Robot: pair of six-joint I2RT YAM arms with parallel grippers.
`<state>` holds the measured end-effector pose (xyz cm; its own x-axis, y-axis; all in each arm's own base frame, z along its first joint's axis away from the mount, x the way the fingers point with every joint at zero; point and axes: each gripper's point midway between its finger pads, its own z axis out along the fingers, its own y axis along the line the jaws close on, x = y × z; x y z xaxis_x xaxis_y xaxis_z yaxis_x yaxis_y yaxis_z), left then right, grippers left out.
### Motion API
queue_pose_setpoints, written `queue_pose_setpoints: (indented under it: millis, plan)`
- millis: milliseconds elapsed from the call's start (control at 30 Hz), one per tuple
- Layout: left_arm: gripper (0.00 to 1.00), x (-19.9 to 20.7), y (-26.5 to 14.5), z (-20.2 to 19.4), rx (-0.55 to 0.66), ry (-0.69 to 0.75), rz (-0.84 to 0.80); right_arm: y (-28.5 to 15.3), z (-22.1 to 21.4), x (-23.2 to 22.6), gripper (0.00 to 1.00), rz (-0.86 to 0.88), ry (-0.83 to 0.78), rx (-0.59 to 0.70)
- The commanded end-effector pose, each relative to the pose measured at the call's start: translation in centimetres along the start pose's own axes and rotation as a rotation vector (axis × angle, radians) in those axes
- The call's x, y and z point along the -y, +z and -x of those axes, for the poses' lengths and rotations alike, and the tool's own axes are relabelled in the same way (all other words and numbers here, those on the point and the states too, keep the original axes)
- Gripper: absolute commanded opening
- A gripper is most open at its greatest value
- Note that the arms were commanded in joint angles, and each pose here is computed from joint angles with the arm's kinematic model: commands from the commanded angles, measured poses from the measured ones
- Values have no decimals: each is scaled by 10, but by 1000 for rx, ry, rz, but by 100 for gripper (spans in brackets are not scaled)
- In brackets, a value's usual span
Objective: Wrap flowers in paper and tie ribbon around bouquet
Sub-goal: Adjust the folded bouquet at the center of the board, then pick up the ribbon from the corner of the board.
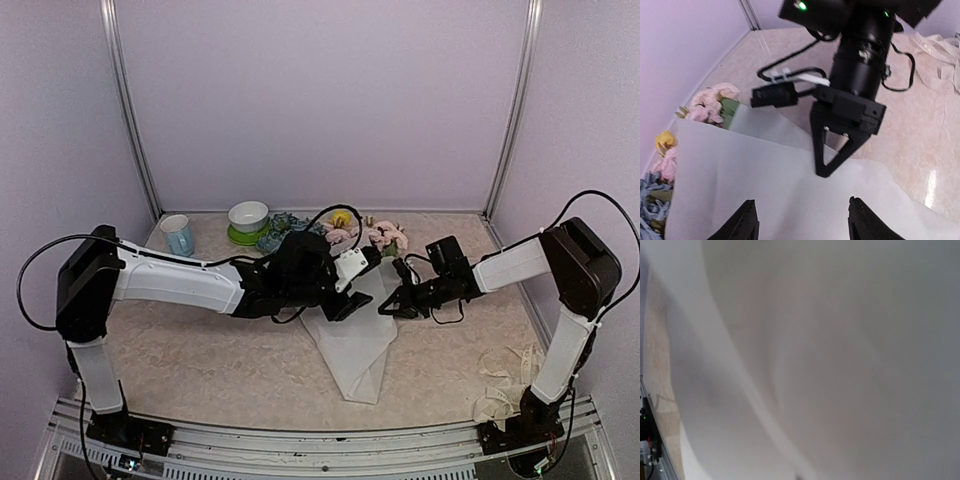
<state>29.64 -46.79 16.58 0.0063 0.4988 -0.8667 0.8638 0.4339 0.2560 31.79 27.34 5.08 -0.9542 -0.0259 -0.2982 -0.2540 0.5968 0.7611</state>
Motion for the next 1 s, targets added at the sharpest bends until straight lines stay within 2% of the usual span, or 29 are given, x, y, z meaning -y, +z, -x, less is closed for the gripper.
queue_pose_setpoints:
  millis: [0, 133, 333, 433, 567, 633, 800, 867, 967]
  plan:
    - [59, 55, 19, -65, -185, 56, -168, 0, 10, 1, 0, -24, -2, 20]
    - [54, 76, 33, -96, -282, 85, -215, -1, 12, 3, 0, -42, -6, 24]
    - [54, 96, 34, -118, -324, 96, -296, -3, 15, 6, 0, -79, 2, 33]
    - [54, 102, 35, -134, -368, 101, -315, -9, 19, 13, 0, -157, 2, 43]
    - [52, 105, 34, -144, -388, 89, -335, -41, 30, 28, 20, -367, 9, 111]
    - [52, 105, 33, -146, -381, 78, -340, -64, 33, 34, 35, -477, 20, 157]
    - [52, 101, 33, -147, -381, 65, -334, -137, 9, 58, 64, -800, 147, 238]
    - [52, 101, 33, -147, -378, 63, -333, -166, -7, 64, 67, -904, 210, 269]
    - [52, 99, 33, -144, -370, 54, -329, -194, -30, 65, 66, -985, 326, 289]
